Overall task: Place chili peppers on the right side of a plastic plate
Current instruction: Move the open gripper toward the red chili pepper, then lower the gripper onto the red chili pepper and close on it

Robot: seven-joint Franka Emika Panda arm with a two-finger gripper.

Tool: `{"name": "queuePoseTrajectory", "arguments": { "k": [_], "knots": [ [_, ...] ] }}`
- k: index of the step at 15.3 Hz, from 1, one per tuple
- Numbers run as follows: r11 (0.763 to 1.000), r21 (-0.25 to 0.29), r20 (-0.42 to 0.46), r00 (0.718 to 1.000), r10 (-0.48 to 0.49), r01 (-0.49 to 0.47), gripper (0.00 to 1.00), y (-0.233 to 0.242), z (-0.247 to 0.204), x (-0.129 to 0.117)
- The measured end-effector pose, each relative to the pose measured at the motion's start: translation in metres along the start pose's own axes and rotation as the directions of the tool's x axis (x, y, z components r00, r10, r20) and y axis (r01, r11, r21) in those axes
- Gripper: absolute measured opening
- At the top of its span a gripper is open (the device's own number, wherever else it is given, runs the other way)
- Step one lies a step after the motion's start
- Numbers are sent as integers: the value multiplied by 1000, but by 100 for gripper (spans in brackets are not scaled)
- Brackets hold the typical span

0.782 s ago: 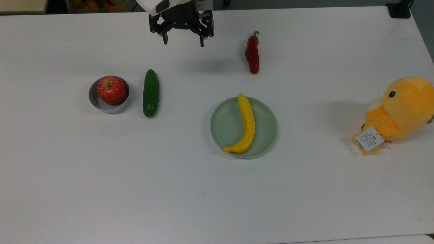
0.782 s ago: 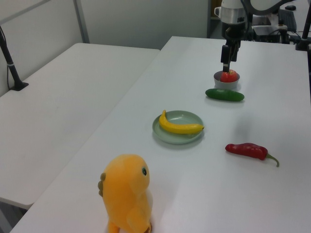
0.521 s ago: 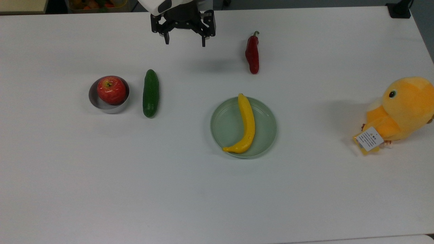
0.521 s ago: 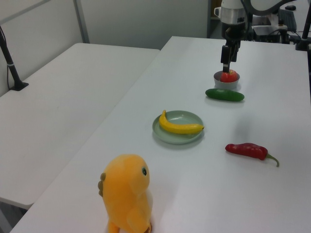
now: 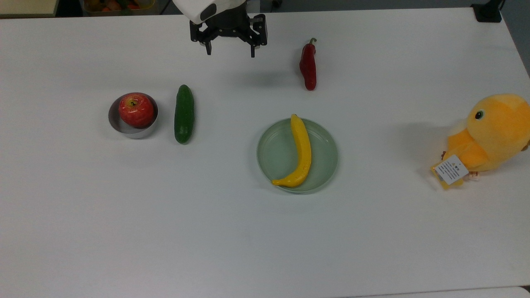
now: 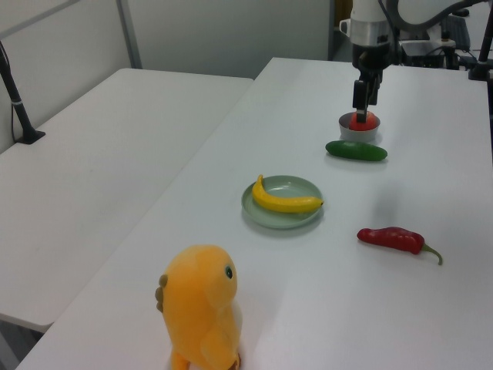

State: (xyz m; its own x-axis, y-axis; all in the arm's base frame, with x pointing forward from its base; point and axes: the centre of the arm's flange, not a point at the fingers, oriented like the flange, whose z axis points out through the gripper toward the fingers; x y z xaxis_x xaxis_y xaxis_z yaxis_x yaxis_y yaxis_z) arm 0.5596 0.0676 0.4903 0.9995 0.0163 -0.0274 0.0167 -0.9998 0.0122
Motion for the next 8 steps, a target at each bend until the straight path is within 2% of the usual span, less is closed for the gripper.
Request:
{"name": "queuePoseTrajectory", "arguments": {
  "k": [3,6,7,8],
  "knots": [
    [1000,-4,31,999,-31,31,100,-16,13,-13],
    [997,0,78,994,-83,83,100,-44,33,-37],
    [995,15,92,991,-95,94,100,-54,38,-43],
    [993,55,112,988,-110,104,100,-72,45,-51]
  ]
}}
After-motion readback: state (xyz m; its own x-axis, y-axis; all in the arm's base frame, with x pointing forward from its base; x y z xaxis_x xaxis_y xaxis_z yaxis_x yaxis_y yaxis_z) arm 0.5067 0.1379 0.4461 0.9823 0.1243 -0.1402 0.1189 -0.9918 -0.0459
